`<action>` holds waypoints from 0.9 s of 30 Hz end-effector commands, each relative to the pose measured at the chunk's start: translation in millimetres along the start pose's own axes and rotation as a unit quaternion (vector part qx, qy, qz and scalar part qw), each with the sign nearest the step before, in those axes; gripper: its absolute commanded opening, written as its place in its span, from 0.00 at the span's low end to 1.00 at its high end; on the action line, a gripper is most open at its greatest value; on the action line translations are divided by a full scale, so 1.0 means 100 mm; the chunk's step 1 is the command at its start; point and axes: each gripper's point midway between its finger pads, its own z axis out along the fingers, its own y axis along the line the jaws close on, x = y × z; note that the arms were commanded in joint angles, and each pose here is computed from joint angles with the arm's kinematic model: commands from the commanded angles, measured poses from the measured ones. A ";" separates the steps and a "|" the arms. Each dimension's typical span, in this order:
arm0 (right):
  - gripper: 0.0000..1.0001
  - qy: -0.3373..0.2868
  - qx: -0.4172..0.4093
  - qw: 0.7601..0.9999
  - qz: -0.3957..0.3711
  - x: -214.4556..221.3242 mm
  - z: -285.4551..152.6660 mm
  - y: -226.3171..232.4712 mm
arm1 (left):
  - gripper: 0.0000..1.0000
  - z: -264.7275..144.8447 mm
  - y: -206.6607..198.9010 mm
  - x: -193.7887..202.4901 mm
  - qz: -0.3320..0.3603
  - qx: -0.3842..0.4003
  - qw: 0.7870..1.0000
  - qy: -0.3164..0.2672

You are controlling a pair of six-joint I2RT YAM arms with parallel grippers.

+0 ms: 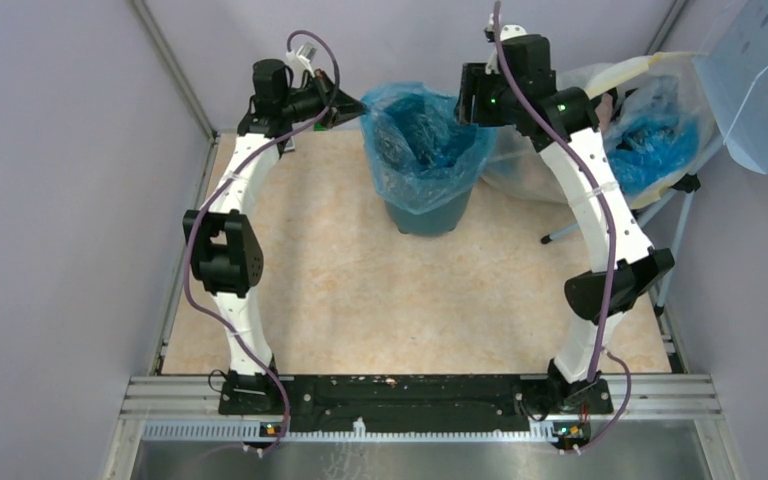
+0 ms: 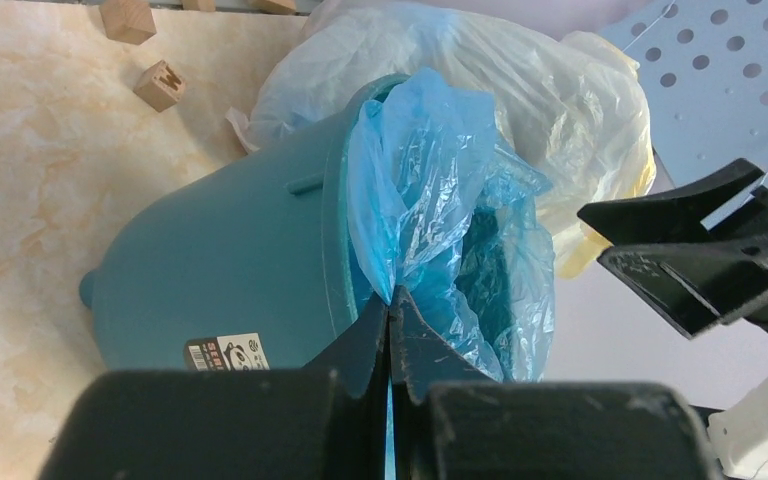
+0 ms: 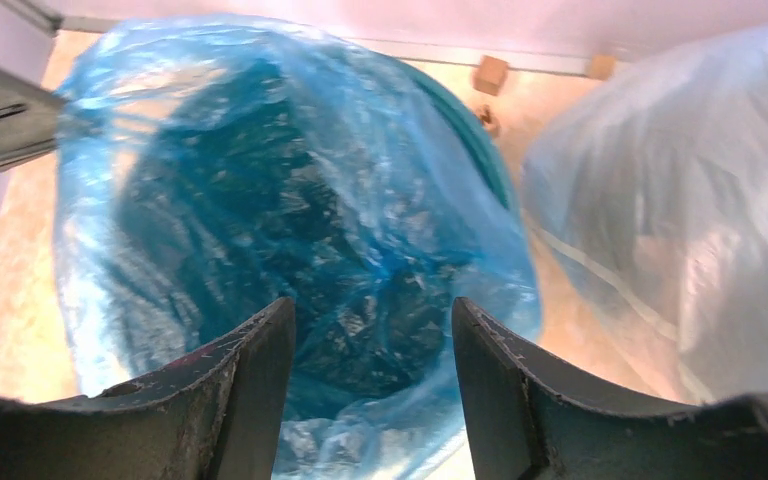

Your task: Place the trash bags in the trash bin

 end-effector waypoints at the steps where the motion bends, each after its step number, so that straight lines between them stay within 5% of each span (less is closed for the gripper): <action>1: 0.60 -0.014 0.041 0.999 0.026 -0.12 -0.25 -0.25 | 0.00 -0.06 -0.05 -0.06 0.013 0.019 1.000 0.002; 7: 0.66 0.033 0.098 0.993 0.049 0.11 -0.14 -0.56 | 0.00 -0.13 -0.04 -0.07 0.008 0.029 1.000 0.010; 20: 0.58 0.117 0.107 0.981 0.111 0.56 0.27 -0.58 | 0.00 -0.13 0.22 0.16 -0.022 0.041 0.998 0.045; 27: 0.35 0.142 0.085 0.978 0.128 0.64 0.29 -0.48 | 0.00 -0.15 0.21 0.26 -0.024 0.052 0.997 0.051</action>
